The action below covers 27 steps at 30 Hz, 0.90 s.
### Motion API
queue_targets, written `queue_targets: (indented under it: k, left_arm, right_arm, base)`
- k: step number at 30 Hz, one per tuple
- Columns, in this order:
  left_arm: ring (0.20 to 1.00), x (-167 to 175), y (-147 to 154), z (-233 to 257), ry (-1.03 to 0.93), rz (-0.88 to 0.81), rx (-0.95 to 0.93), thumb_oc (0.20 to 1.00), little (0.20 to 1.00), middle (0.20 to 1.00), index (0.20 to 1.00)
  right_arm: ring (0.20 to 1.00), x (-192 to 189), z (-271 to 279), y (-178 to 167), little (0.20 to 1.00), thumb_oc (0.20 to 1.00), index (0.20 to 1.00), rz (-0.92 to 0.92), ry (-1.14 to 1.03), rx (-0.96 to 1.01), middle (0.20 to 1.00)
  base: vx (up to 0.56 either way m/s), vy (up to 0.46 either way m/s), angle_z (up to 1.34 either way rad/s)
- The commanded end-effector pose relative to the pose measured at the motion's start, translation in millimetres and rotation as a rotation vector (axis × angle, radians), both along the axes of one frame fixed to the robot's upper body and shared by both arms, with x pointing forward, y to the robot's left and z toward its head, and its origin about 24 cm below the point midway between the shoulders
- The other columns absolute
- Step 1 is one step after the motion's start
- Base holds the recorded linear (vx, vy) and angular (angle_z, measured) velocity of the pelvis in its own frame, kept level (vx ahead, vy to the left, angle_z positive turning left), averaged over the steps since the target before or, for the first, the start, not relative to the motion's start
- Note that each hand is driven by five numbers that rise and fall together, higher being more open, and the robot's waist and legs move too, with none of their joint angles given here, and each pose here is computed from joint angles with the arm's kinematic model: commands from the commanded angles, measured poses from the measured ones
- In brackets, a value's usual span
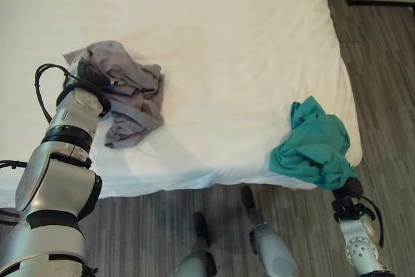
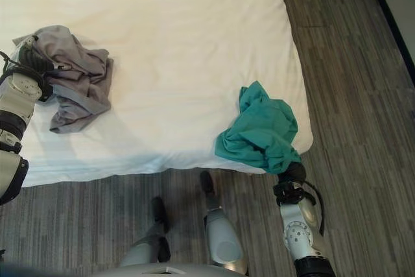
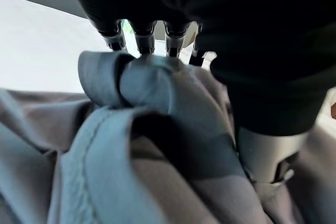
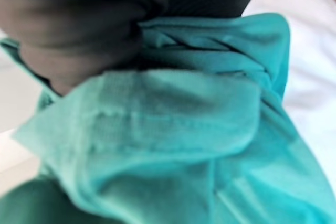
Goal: Pick up bed clothes into laundry basket.
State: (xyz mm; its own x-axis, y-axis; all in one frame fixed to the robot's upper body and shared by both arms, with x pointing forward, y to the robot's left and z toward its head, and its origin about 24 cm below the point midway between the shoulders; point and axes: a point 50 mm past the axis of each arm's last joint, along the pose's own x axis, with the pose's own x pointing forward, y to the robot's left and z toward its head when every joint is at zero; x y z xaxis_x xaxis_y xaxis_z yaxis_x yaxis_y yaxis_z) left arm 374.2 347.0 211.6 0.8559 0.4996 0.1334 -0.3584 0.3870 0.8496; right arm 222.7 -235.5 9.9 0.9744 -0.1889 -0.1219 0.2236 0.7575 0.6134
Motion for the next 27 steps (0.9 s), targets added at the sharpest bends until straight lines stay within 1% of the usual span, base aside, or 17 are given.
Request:
queue_targets:
  k: [1, 5, 7, 8, 11, 14, 16, 18, 19, 20, 22, 23, 24, 25, 26, 27]
  left_arm:
    - [1.0, -7.4, 15.4, 51.7, -0.08, 0.087, 0.121, 1.0, 1.0, 1.0, 1.0]
    - [1.0, -14.6, 27.0, 23.2, -0.019, 0.082, 0.047, 1.0, 1.0, 1.0, 1.0]
    - [1.0, -12.3, 22.3, 8.5, 0.014, 0.056, 0.022, 1.0, 1.0, 1.0, 1.0]
    - [0.2, -11.4, 20.5, 3.6, 0.027, 0.048, 0.02, 0.2, 0.2, 0.2, 0.2]
    - [0.2, -4.9, 8.8, -2.9, 0.048, 0.004, 0.029, 0.2, 0.2, 0.2, 0.2]
    - [0.2, 3.1, -6.9, -2.5, 0.011, -0.056, 0.012, 0.2, 0.2, 0.2, 0.2]
    - [0.2, 8.1, -22.4, -1.5, -0.097, -0.134, -0.103, 0.2, 0.2, 0.2, 0.2]
    - [0.2, 8.1, -31.3, -4.7, -0.18, -0.194, -0.228, 0.2, 0.2, 0.2, 0.2]
    - [0.2, 8.1, -31.2, -4.8, -0.18, -0.194, -0.228, 0.2, 0.2, 0.2, 0.2]
    - [0.2, 6.8, -50.4, -5.2, -0.289, -0.306, -0.354, 0.2, 0.2, 0.2, 0.2]
    - [0.2, -1.2, -68.6, -12.1, -0.367, -0.441, -0.493, 0.2, 0.2, 0.2, 0.2]
    - [0.2, -7.7, -73.4, -18.9, -0.389, -0.483, -0.549, 0.2, 0.2, 0.2, 0.2]
    - [0.2, -16.1, -76.8, -32.7, -0.408, -0.505, -0.636, 0.2, 0.2, 0.2, 0.2]
    - [0.2, -17.5, -76.2, -34.6, -0.407, -0.502, -0.64, 0.2, 0.2, 0.2, 0.2]
    - [0.2, -31.0, -81.0, -50.1, -0.443, -0.53, -0.753, 0.2, 0.2, 0.2, 0.2]
    - [0.2, -32.1, -80.7, -51.3, -0.442, -0.527, -0.755, 0.2, 0.2, 0.2, 0.2]
  right_arm:
    - [0.2, 13.2, 35.4, -6.6, 0.2, 0.2, 0.2, 0.006, -0.169, -0.04, 0.2]
    - [0.2, 15.7, 32.8, 0.5, 0.2, 0.2, 0.2, 0.036, -0.163, -0.035, 0.2]
    - [0.2, 16.0, 31.8, 2.2, 0.2, 0.2, 0.2, 0.046, -0.16, -0.035, 0.2]
    - [0.2, 15.6, 30.8, 2.4, 0.2, 0.2, 0.2, 0.049, -0.157, -0.035, 0.2]
    - [0.2, 15.7, 32.1, 0.5, 0.2, 0.2, 0.2, 0.054, -0.163, -0.054, 0.2]
    - [0.2, 16.3, 33.5, -2.5, 0.2, 0.2, 0.2, 0.045, -0.168, -0.072, 0.2]
    - [0.2, 16.5, 34.7, -5.2, 0.2, 0.2, 0.2, 0.034, -0.171, -0.081, 0.2]
    - [0.2, 16.8, 34.5, -7.2, 0.2, 0.2, 0.2, 0.023, -0.165, -0.086, 0.2]
    - [0.2, 16.8, 34.5, -7.2, 0.2, 0.2, 0.2, 0.023, -0.165, -0.086, 0.2]
    - [0.2, 17.9, 36.7, -12.2, 0.2, 0.2, 0.2, -0.003, -0.167, -0.098, 0.2]
    - [0.2, 18.9, 39.2, -17.8, 0.2, 0.2, 0.2, -0.03, -0.167, -0.119, 0.2]
    - [0.2, 19.2, 41.2, -20.6, 0.2, 0.2, 0.2, -0.044, -0.171, -0.126, 0.2]
    - [0.2, 18.9, 41.4, -23.7, 0.2, 0.2, 0.2, -0.06, -0.168, -0.138, 0.2]
    - [0.2, 18.4, 41.0, -23.7, 0.2, 0.2, 0.2, -0.058, -0.165, -0.141, 0.2]
    - [0.2, 18.0, 43.4, -33.0, 0.2, 0.2, 0.2, -0.114, -0.152, -0.192, 0.2]
    - [0.2, 17.6, 43.2, -32.8, 0.2, 0.2, 0.2, -0.113, -0.149, -0.195, 0.2]
  base:
    - [-0.07, -0.017, -0.04]
    - [-0.04, -0.021, -0.02]
    - [0.0, 0.0, 0.0]
    - [-0.02, -0.01, -0.03]
    - [0.0, -0.001, -0.01]
    - [-0.02, -0.005, -0.08]
    - [-0.01, -0.001, -0.03]
    - [0.0, 0.0, 0.0]
    - [0.04, -0.014, 0.0]
    - [0.06, -0.016, 0.05]
    - [0.04, -0.013, 0.05]
    - [0.05, 0.004, 0.04]
    - [0.06, 0.01, 0.09]
    - [0.1, 0.019, 0.18]
    - [0.07, 0.013, 0.15]
    - [0.11, 0.019, 0.09]
